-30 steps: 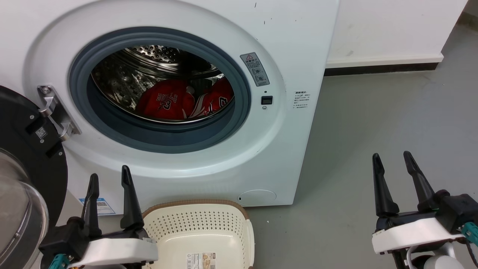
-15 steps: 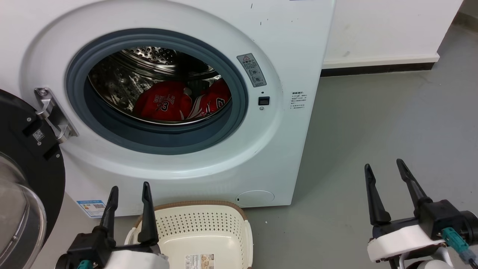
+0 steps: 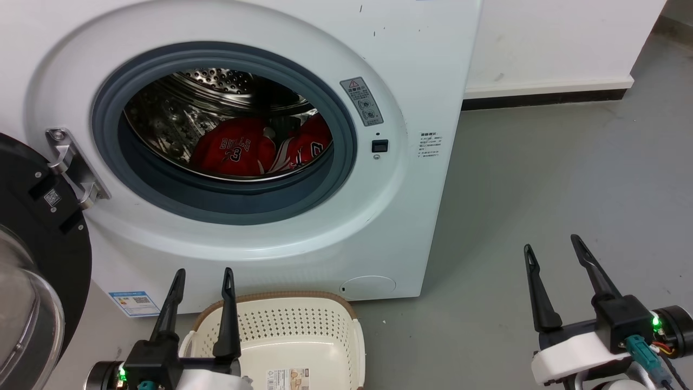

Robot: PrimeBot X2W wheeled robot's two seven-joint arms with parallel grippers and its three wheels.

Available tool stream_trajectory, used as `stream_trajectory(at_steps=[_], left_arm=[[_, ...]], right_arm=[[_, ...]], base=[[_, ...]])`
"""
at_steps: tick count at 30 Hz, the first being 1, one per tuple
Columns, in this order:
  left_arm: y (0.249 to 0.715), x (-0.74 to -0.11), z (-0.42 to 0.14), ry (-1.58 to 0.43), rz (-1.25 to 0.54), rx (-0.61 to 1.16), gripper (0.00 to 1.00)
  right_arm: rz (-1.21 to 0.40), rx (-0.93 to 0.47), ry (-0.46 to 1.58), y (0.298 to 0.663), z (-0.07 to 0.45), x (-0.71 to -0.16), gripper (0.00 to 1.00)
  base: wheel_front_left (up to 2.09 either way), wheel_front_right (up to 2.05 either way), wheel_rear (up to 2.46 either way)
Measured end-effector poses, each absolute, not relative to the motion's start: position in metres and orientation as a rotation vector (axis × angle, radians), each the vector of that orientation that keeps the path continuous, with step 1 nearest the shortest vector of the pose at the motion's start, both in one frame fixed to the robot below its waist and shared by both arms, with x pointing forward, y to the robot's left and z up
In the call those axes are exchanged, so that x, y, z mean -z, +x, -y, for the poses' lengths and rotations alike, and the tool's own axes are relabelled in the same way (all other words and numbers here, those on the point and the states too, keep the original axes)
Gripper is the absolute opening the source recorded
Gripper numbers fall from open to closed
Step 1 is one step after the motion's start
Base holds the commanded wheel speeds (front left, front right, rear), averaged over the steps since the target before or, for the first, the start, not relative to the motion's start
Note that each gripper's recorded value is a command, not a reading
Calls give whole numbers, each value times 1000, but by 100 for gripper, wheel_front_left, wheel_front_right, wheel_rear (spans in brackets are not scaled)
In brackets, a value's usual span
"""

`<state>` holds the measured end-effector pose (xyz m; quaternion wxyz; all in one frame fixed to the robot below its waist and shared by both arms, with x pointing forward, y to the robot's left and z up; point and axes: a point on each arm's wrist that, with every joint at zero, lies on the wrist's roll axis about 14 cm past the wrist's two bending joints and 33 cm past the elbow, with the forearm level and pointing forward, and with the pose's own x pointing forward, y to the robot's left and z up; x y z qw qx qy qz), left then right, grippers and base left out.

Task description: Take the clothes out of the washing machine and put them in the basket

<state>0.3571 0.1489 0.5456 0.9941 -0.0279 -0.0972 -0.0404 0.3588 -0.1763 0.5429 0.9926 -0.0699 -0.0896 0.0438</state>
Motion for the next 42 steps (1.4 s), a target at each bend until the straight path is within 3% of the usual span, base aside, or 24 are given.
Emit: stream_trajectory(at_steps=[32,39,42], left_arm=[[365,-526,-149,-54,146,123,100],[415,-521,-156,-7,145,125,100],[472,-507,-160,22,129,157,100]], right_arm=[[156,-98,-186,360,175,-533,100],[150,-85,-196,383,181,-531,100],[131,-75,-178,403,185,-522,100]], base=[[0,0,0],[0,0,0],[0,0,0]])
